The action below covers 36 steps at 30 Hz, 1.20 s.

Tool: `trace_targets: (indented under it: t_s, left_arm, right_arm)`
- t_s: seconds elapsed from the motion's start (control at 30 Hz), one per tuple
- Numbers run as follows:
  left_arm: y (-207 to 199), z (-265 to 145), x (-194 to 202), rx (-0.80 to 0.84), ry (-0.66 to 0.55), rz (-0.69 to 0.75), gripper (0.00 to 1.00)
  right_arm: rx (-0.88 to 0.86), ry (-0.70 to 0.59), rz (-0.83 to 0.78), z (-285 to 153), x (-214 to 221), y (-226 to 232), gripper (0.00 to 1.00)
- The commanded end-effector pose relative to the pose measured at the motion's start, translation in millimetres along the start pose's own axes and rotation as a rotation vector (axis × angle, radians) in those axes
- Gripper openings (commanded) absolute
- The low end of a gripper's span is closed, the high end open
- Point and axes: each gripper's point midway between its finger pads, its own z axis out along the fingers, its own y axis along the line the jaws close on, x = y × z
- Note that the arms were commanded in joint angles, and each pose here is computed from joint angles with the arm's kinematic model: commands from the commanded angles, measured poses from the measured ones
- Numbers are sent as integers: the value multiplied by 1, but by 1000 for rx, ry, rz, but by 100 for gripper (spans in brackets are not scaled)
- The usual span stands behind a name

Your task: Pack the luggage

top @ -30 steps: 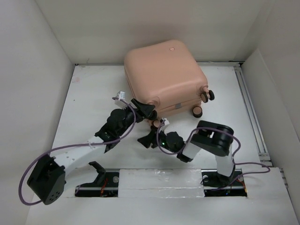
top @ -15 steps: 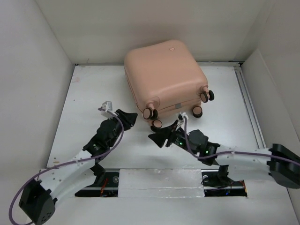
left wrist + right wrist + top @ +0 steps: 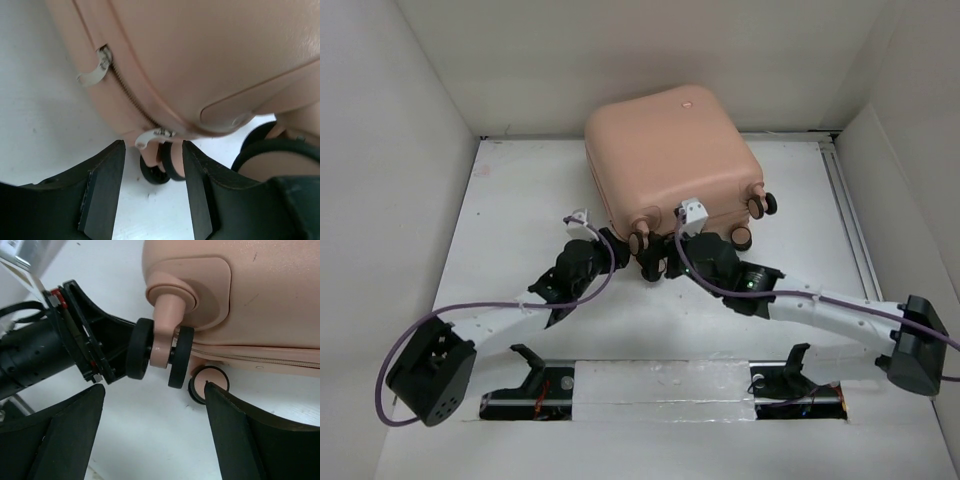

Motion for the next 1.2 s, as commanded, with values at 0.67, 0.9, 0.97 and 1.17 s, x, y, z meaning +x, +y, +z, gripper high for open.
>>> trace_targets:
  t_s: [0.67, 0.9, 0.97, 1.17]
  left_arm:
    - [-21, 33, -21, 47, -74, 84, 23]
    - [-13, 35, -20, 10, -76, 88, 0]
    - [-6, 34, -22, -24, -87, 99, 0]
    - [7, 26, -36, -108, -140, 99, 0]
  right_arm:
    - [80, 83, -90, 72, -7, -22, 70]
    - [73, 66, -73, 74, -10, -22, 22]
    - [72, 67, -69, 75, -11, -25, 10]
    - [59, 60, -75, 67, -12, -25, 0]
